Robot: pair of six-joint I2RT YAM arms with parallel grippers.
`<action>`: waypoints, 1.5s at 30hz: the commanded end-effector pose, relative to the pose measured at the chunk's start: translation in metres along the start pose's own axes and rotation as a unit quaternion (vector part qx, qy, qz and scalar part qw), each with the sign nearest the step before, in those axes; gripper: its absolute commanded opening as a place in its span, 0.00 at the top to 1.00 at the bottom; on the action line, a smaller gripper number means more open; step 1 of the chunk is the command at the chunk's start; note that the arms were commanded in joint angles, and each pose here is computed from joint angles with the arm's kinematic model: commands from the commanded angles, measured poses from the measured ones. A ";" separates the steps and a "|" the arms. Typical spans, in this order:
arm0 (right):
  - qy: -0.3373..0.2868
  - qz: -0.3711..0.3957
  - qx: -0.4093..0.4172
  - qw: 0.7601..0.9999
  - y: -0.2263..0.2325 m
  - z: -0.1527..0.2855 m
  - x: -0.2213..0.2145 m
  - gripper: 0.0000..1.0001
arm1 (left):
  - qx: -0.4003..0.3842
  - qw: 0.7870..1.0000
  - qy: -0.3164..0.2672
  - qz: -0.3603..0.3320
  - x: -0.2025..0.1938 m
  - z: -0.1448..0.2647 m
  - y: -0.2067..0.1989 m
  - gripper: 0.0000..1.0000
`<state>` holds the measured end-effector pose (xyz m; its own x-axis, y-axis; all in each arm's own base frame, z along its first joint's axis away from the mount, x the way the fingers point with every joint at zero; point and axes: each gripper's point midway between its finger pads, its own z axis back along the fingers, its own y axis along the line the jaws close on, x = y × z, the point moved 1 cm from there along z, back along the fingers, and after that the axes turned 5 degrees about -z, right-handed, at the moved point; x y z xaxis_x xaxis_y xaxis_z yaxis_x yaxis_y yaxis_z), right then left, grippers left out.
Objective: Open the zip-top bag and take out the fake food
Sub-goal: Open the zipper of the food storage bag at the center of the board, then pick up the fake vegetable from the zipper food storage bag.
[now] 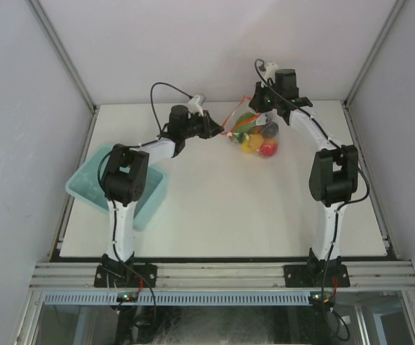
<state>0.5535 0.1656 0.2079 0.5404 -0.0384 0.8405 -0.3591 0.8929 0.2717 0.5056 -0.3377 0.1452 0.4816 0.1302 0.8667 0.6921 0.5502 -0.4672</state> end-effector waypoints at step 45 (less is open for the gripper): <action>0.020 0.063 0.256 0.964 0.106 -0.006 0.002 1.00 | 0.132 0.990 -0.034 0.020 0.046 0.041 -0.072 0.45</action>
<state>0.5186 0.2550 0.2103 0.5658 0.0766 0.8210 -0.6870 0.5943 0.4180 0.4414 -0.3329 0.1920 0.5166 0.1362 0.8453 0.5364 0.7180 -0.4435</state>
